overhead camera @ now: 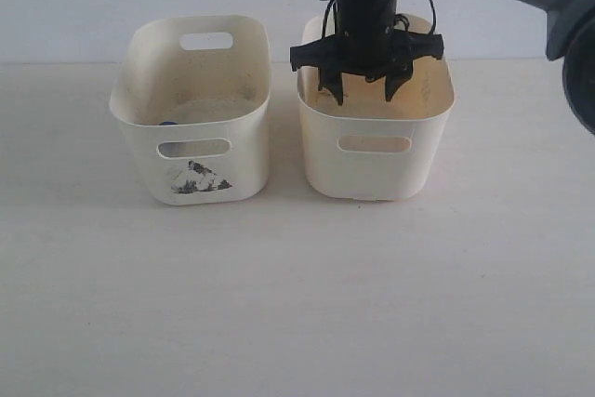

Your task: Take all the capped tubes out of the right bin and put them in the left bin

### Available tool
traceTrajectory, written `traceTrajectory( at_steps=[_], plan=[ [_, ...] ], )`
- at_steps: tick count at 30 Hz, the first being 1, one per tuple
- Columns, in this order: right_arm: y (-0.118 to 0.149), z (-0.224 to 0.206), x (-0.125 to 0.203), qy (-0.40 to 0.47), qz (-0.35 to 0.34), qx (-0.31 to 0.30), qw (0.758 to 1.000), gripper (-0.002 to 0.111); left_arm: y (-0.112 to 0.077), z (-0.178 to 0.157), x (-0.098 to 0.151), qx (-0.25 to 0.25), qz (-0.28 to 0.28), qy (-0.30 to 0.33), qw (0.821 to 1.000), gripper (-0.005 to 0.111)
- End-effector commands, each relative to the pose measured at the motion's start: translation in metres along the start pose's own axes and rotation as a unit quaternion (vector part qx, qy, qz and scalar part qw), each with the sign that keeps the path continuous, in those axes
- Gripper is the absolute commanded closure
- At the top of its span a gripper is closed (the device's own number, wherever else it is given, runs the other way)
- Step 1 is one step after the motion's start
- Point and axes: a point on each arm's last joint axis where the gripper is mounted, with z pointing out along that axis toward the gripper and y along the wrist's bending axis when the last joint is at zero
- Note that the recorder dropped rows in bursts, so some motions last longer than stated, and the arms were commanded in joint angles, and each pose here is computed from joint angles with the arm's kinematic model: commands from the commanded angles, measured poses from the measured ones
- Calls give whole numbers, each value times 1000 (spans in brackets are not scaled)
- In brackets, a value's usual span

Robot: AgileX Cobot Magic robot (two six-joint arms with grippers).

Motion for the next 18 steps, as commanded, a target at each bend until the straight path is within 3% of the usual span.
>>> traceTrajectory(
  at_steps=[1,18],
  plan=[
    [-11,14,3,11,-4,33,999,49,0,-1,-3,0,-9,-10,1000,102],
    [-20,38,8,39,38,51,997,49,0,-1,-3,0,-9,-10,1000,102]
  ],
)
